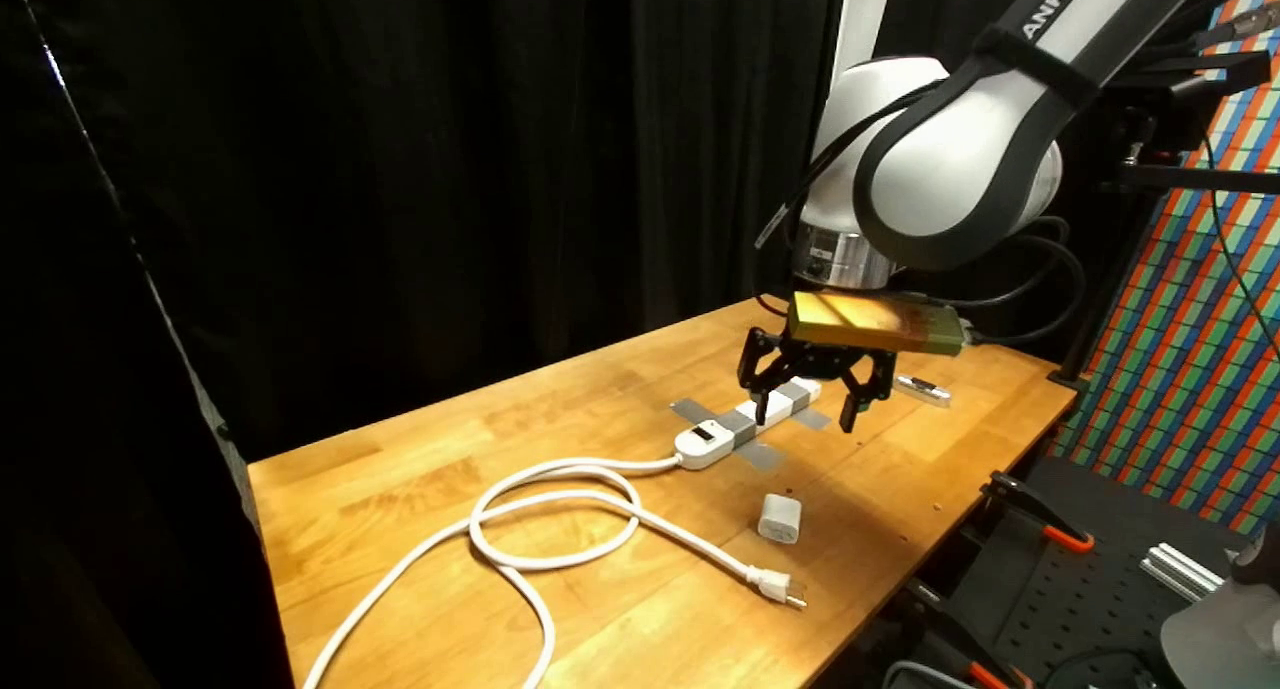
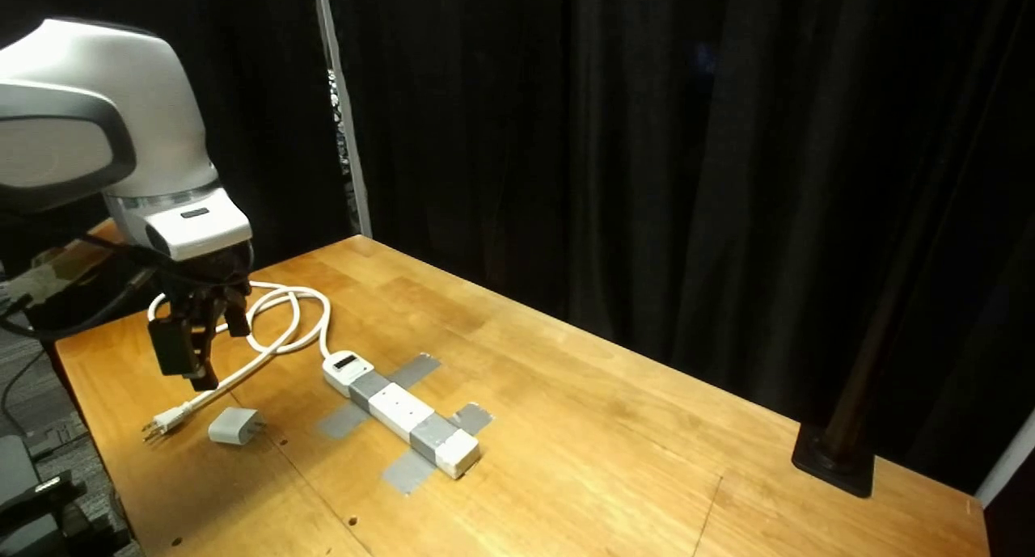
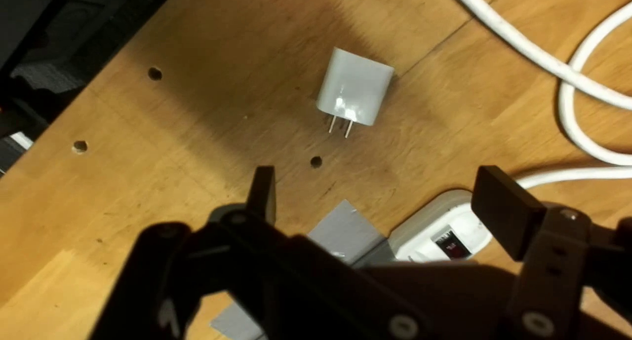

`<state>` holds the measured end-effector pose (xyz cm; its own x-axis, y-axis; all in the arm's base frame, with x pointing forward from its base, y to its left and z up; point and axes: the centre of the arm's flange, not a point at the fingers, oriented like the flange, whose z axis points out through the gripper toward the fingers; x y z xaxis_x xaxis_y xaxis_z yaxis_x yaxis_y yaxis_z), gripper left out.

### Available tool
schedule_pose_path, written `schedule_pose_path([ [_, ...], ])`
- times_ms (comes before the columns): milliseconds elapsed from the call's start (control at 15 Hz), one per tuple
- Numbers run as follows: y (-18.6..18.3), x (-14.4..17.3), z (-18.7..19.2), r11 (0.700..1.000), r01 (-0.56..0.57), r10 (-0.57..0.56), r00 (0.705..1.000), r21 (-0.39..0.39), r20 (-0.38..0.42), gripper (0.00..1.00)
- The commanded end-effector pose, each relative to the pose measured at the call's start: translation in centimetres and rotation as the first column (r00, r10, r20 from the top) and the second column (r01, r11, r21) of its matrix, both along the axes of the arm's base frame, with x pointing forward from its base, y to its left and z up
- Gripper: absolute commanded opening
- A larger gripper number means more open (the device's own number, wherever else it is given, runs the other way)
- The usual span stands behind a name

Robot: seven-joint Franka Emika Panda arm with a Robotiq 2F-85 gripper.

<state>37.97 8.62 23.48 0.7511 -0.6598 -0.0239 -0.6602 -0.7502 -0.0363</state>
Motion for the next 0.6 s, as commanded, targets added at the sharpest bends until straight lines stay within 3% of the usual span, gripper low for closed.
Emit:
schedule_pose_path([
  [0, -0.5, -0.6, -3.8, 0.999, 0.051, -0.051, 0.999, -0.009, 0.009, 1.00],
  [533, 0.2, -1.8, -11.2, 0.996, 0.083, -0.083, 0.994, 0.006, -0.072, 1.00],
])
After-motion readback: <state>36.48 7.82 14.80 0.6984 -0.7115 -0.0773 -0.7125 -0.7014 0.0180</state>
